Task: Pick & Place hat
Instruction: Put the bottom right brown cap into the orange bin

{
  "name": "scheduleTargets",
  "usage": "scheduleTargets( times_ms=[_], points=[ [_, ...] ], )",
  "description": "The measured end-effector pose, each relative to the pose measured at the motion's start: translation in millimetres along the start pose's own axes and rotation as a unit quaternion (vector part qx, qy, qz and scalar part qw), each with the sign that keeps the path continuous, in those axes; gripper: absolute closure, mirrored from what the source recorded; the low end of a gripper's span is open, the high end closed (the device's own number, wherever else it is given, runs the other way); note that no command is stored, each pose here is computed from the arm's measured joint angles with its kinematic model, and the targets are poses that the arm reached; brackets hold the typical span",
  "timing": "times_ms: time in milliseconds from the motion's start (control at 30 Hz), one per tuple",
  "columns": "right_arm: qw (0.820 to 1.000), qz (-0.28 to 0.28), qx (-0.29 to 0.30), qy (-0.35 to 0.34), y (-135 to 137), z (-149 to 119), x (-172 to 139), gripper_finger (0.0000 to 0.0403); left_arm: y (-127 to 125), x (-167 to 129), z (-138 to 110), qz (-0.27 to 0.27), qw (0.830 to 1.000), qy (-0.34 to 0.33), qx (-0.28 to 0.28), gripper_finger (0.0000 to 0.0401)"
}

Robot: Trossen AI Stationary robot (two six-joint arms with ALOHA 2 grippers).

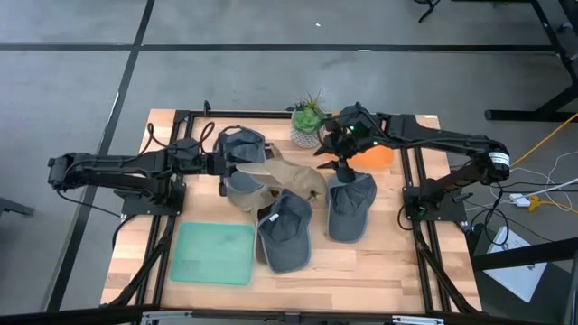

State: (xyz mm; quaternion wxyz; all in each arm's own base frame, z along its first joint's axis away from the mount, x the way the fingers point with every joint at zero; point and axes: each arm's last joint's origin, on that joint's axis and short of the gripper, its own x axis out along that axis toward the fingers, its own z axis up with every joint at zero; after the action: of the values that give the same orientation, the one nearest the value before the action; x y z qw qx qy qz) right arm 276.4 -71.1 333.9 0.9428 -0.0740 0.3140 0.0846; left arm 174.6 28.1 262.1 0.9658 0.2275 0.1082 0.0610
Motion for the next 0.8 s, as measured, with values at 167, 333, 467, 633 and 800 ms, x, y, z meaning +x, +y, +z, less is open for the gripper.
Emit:
scheduleTargets(
  times_ms=[167,333,467,633,800],
  points=[
    [0.995,0.083,-0.012,-0.058,4,2,3,0.0207,1,0,-1,-0.026,1.000,-0.010,-0.015,0.0393],
    [0.983,0.150,-0.025,-0.107,6,8,2,0.0207,6,0,-3,-0.019,0.999,-0.010,-0.030,0.0391],
    [0.979,0.155,-0.029,-0.126,6,12,1,0.0207,9,0,-2,-0.010,0.999,-0.021,-0.043,0.0390],
    [0.977,0.146,-0.027,-0.154,4,19,0,0.0210,12,0,-1,-0.002,0.998,-0.029,-0.055,0.0389],
    [0.975,0.139,-0.037,-0.172,3,22,-1,0.0242,12,0,0,-0.001,0.997,-0.030,-0.067,0.0389]
  ],
)
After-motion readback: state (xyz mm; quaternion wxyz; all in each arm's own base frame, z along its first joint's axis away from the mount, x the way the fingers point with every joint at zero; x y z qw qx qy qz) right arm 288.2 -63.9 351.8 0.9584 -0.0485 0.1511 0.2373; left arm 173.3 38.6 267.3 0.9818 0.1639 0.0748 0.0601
